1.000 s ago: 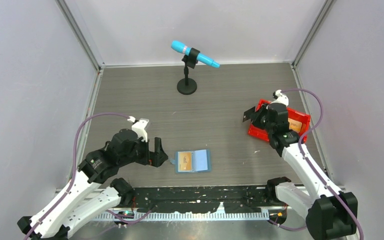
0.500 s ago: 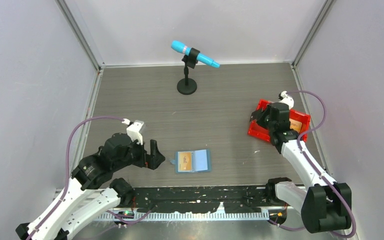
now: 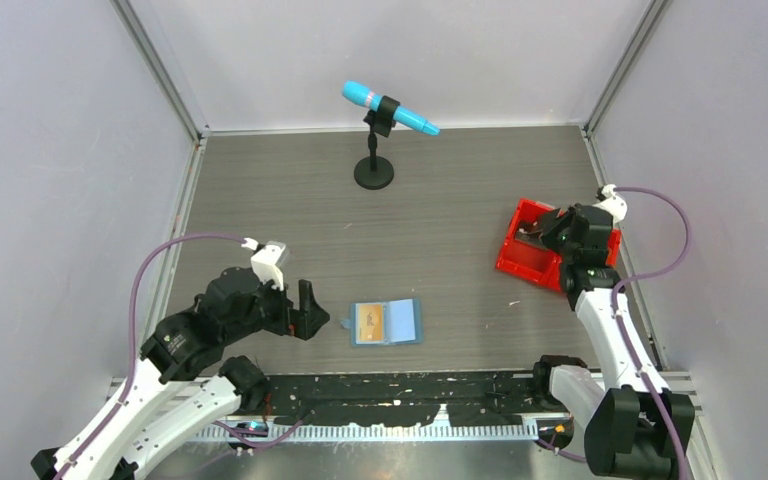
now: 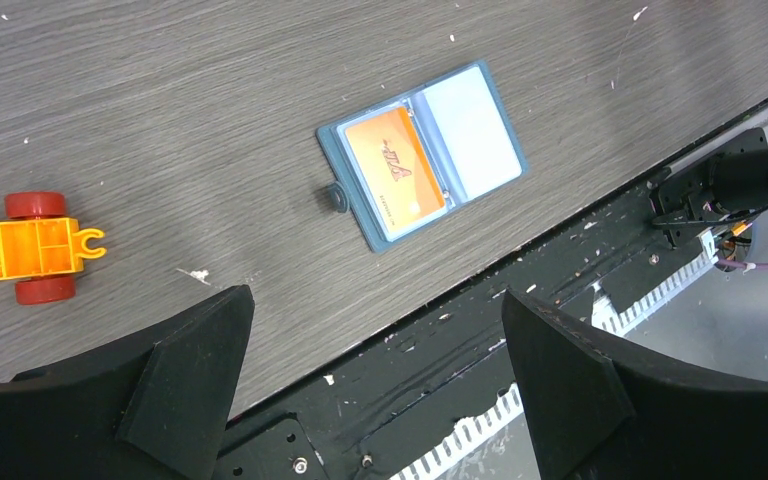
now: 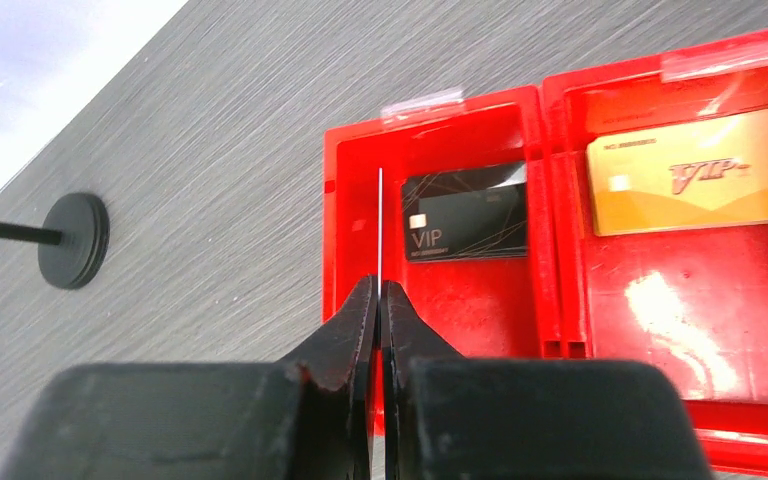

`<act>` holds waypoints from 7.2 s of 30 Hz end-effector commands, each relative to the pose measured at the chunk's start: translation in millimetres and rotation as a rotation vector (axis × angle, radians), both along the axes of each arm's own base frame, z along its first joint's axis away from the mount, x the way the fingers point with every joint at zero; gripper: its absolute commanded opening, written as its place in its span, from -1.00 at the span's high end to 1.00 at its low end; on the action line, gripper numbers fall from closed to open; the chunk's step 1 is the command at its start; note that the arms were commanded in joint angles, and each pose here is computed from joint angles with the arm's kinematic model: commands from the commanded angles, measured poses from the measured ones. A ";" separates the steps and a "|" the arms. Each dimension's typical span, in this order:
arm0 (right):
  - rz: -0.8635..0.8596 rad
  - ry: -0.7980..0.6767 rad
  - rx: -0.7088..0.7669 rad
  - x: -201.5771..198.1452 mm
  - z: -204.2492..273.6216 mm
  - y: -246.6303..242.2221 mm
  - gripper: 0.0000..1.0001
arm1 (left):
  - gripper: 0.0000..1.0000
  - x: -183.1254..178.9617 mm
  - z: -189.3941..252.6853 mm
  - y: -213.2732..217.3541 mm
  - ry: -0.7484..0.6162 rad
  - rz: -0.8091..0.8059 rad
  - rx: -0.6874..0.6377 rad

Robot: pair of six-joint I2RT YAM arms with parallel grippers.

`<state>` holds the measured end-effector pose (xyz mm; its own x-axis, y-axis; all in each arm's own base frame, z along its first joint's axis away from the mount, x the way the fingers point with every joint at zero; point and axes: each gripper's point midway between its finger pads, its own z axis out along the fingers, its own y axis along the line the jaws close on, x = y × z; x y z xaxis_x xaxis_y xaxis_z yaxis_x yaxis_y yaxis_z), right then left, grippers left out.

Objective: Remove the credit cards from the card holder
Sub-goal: Place the credit card in the storage box, then remove the credit card from the card holder.

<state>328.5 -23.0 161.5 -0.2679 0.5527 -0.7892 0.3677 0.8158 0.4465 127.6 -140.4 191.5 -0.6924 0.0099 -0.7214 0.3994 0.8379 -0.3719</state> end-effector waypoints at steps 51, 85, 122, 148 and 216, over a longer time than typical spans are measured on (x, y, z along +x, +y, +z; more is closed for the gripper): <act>-0.067 -0.032 0.127 53.6 -64.9 -18.5 0.80 | -0.99 1.7 5.9 0.3 -0.031 -0.010 -0.001; -0.114 0.055 0.004 53.7 -54.1 -39.6 0.29 | -0.99 5.7 4.9 3.7 -0.036 0.015 0.015; 0.776 0.111 0.196 -97.5 -44.9 225.1 0.15 | -0.84 54.4 -98.7 -54.1 0.213 0.153 -0.022; 1.144 0.169 0.299 -166.0 -60.6 354.4 0.36 | 0.40 44.9 -156.5 -81.0 0.350 0.058 -0.043; 0.970 0.306 0.160 -148.2 -123.1 340.0 0.31 | -0.09 29.7 -82.3 -85.5 0.319 0.034 -0.206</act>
<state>176.2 317.1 30.4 -0.8530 0.0644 -0.5178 -0.2904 0.7659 0.5736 155.3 -213.8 62.5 -0.9079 -0.0941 -0.4084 0.1641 0.8168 -0.5531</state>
